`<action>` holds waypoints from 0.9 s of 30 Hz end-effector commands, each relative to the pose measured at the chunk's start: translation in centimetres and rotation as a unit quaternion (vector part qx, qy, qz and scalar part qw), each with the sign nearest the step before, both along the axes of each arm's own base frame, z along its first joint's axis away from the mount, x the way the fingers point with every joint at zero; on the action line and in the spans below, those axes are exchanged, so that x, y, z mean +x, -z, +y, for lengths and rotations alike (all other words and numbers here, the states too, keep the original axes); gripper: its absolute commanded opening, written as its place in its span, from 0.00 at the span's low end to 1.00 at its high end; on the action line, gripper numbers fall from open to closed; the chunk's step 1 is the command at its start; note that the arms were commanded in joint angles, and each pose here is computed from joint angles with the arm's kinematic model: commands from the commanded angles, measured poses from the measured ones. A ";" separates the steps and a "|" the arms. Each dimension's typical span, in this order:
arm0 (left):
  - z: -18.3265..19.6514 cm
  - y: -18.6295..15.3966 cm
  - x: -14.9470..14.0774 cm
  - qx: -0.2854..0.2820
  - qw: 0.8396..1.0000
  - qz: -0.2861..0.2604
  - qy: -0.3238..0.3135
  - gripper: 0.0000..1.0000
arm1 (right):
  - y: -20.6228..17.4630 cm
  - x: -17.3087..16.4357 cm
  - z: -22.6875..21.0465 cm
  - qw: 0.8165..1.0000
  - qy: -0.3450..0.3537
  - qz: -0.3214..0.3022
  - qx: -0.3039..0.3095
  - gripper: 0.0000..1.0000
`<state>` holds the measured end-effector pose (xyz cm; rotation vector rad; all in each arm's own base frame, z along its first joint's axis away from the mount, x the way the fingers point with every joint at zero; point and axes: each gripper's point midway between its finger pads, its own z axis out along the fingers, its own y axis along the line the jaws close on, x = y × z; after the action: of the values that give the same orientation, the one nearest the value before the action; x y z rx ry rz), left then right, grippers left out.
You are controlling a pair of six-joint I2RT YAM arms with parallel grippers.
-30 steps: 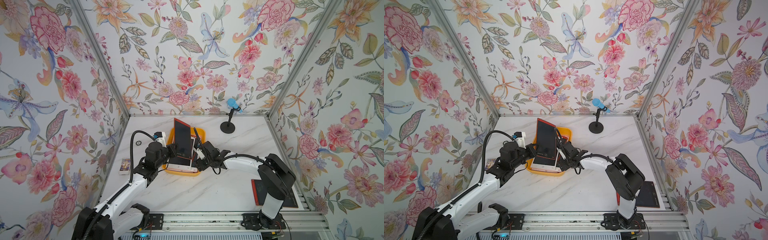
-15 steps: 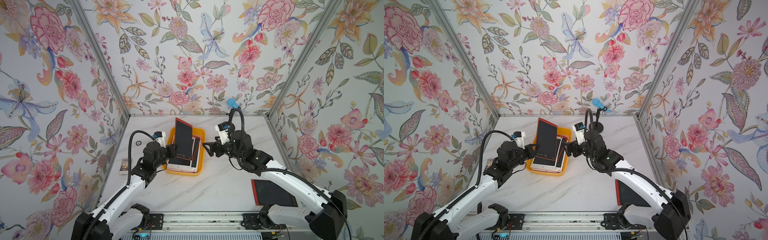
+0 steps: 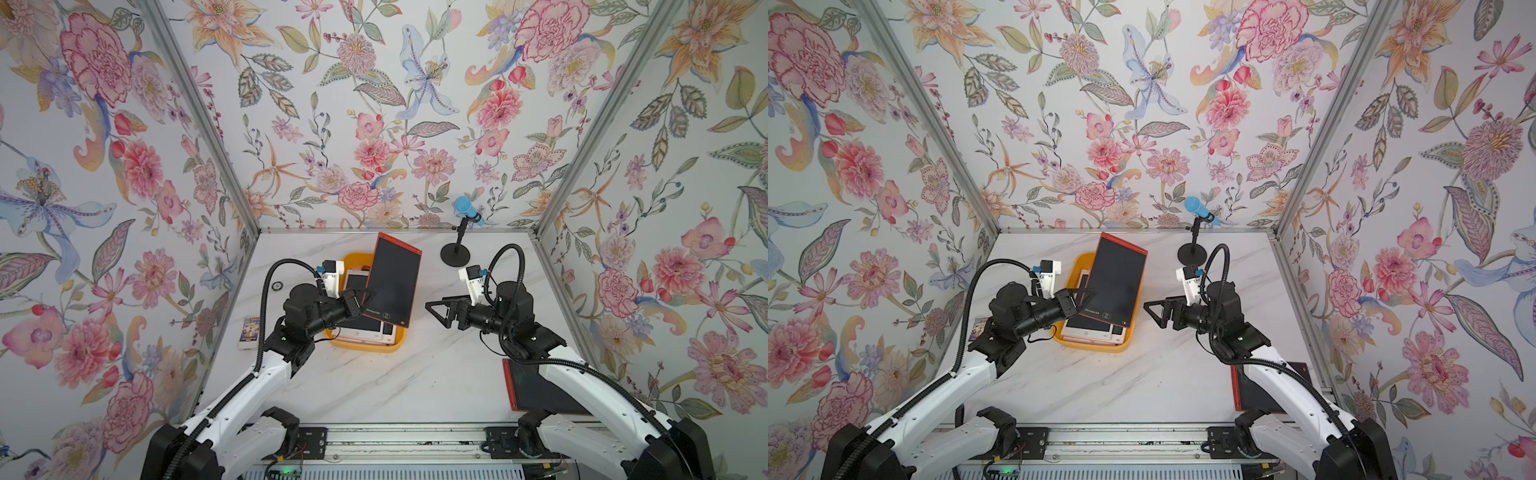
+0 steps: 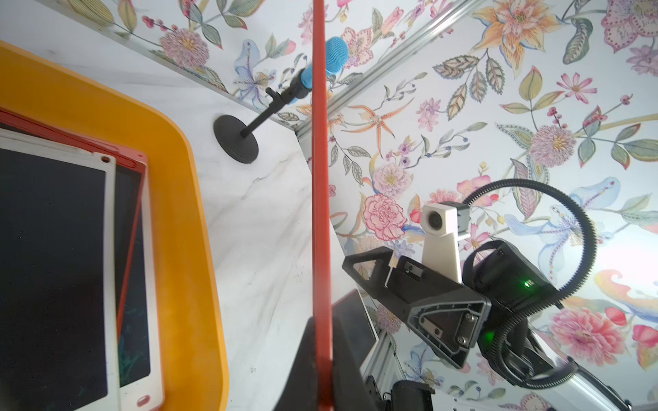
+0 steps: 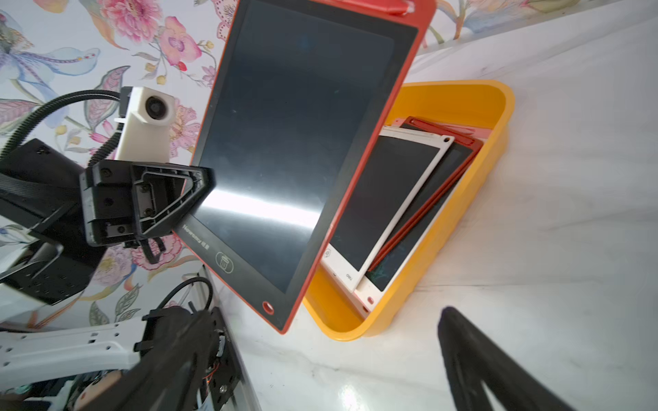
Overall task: Take out the writing tablet from the storage box
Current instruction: Move the storage box to the center of the board.
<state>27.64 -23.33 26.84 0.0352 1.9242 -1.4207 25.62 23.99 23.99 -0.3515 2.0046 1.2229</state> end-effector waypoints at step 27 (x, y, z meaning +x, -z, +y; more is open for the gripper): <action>-6.3 -1.6 -4.5 -0.123 0.975 0.002 0.186 0.00 | -2.8 -1.6 -2.3 0.991 -0.013 -0.007 0.136 0.61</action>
<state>23.87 -29.26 26.86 0.2066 1.8679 -1.8547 24.11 21.86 25.75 -0.2619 1.8593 1.4414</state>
